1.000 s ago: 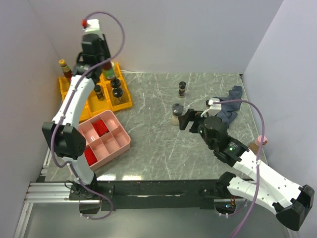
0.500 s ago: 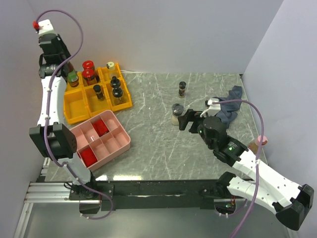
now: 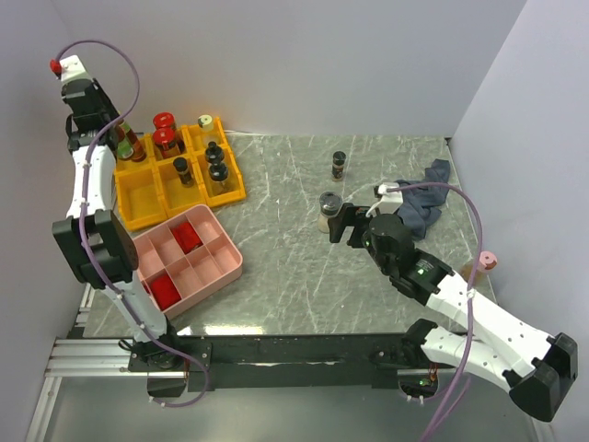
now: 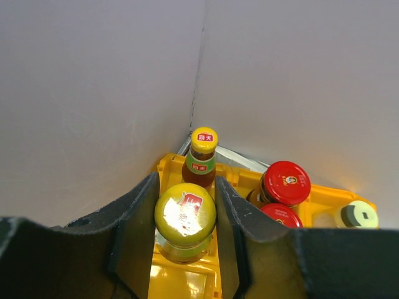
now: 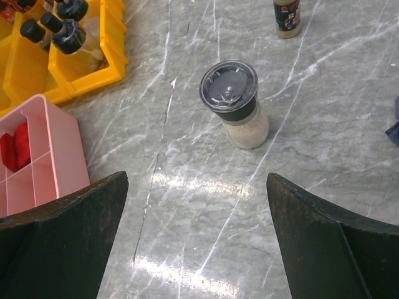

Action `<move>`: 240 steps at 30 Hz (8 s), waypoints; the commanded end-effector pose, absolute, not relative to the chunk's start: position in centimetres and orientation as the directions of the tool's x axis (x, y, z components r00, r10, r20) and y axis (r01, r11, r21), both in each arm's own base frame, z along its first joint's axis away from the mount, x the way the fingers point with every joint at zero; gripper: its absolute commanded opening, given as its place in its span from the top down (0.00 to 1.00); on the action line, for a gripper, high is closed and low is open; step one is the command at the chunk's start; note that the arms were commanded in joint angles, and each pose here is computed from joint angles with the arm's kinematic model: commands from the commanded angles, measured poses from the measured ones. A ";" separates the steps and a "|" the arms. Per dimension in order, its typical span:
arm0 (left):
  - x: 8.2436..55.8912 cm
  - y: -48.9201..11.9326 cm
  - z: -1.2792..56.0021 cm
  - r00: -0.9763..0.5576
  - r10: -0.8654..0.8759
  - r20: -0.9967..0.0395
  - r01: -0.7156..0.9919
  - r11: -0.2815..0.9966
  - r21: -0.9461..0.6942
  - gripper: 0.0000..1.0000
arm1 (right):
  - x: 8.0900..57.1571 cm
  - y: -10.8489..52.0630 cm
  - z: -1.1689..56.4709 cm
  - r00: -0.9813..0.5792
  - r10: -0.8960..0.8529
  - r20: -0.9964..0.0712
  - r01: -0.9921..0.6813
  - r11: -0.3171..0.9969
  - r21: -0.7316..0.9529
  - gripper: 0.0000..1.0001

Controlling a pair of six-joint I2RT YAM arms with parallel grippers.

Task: Organize the condiment bottles
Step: Place the bottle in the storage box, then pick up the bottle from the corner of the board, then place the bottle at the center of the board.

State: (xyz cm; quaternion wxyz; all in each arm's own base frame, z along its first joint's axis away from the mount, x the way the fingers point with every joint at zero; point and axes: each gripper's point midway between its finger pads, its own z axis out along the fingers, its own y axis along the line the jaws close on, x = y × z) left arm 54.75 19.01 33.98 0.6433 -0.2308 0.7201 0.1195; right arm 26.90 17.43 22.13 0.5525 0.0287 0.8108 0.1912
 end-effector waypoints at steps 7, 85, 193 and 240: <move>57.0 19.7 39.3 0.199 -0.073 -0.977 -0.428 0.890 -0.154 0.99 | 27.7 17.6 22.9 -0.359 0.271 -0.893 -0.158 0.925 0.344 0.00; 29.8 -27.2 25.1 -0.366 -0.168 -0.915 0.490 0.802 -0.343 0.00 | 26.1 4.0 18.4 -0.191 0.563 -0.804 0.777 0.587 0.227 0.00; 25.9 -19.6 28.8 -0.095 -0.462 -0.882 0.347 0.815 -0.464 0.01 | 36.5 -3.8 20.5 -0.126 0.344 -0.930 0.861 0.504 0.070 0.66; 23.8 -13.9 32.7 -0.174 -0.478 -0.861 0.123 0.857 -0.500 0.00 | 25.2 32.5 15.0 -0.450 -0.017 -0.893 -0.221 0.971 0.093 0.00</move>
